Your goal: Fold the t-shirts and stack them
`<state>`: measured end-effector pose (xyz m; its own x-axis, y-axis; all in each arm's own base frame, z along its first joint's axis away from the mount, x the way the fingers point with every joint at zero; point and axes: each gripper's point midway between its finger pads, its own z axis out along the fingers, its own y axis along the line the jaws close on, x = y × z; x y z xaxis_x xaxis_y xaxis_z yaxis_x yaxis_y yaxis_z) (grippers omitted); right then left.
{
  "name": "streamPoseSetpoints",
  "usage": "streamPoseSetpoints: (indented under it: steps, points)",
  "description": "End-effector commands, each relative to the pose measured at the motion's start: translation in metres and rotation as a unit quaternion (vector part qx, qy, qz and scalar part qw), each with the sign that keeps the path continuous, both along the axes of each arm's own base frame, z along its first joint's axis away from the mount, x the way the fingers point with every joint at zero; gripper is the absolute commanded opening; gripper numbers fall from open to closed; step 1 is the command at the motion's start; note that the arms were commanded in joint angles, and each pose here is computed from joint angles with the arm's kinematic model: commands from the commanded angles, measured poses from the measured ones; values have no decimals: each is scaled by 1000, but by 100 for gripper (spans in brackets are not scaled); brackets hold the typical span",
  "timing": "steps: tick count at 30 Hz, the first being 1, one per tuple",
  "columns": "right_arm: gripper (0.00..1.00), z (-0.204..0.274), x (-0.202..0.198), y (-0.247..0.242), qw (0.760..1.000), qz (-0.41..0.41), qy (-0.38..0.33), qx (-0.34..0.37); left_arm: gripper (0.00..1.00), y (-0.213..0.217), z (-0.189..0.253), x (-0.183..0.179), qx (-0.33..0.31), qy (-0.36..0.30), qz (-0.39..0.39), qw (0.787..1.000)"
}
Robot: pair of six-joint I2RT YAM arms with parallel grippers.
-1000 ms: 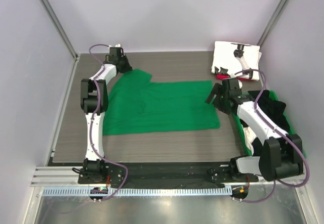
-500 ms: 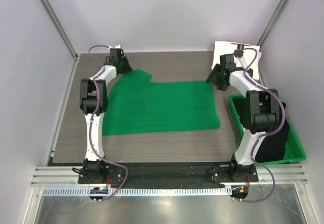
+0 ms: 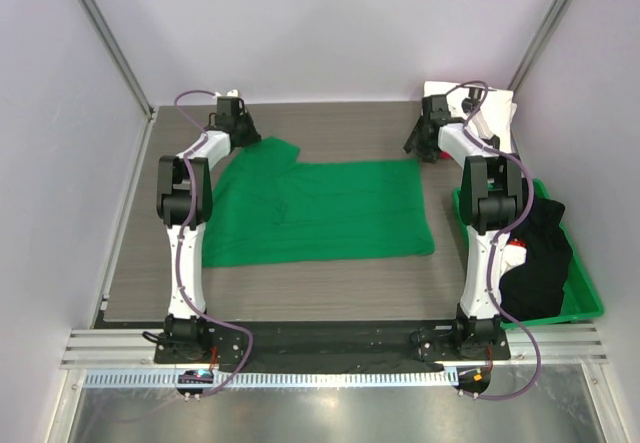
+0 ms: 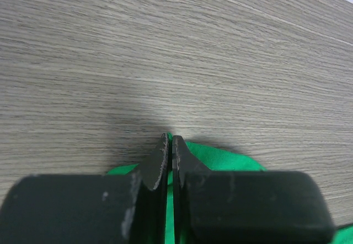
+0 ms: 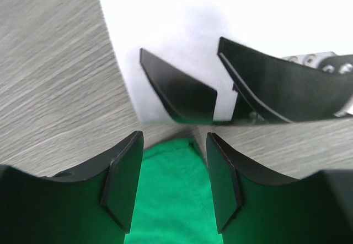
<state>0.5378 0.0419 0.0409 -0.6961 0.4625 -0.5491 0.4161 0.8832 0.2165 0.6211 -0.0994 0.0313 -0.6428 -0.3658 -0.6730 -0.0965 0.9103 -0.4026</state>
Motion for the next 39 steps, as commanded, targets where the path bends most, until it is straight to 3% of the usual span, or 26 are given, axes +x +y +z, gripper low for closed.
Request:
streamPoseSetpoints:
  steps: [1, 7, 18, 23, 29, 39]
  points:
    - [55, 8, 8, -6, 1000, -1, -8, -30, 0, 5, 6, -7, 17, 6, 6, 1000]
    - [50, -3, 3, -2, 1000, -1, 5, -25, 0, 5, 4, -7, 17, 7, 6, 1000]
    - [31, -10, -10, 5, 1000, 3, 8, -19, 0, 4, 5, -6, 16, 5, 6, 1000]
    - [1, -12, -9, 9, 1000, 11, 10, -14, 0, 5, 4, -5, 18, 6, 7, 1000]
    - [1, 28, 1, 21, 999, 40, -21, 3, 0, 17, 15, -3, -24, 14, 21, 999]
    - [1, 103, -3, 51, 992, 99, -79, 20, 0, 28, 113, -13, -29, -29, 30, 999]
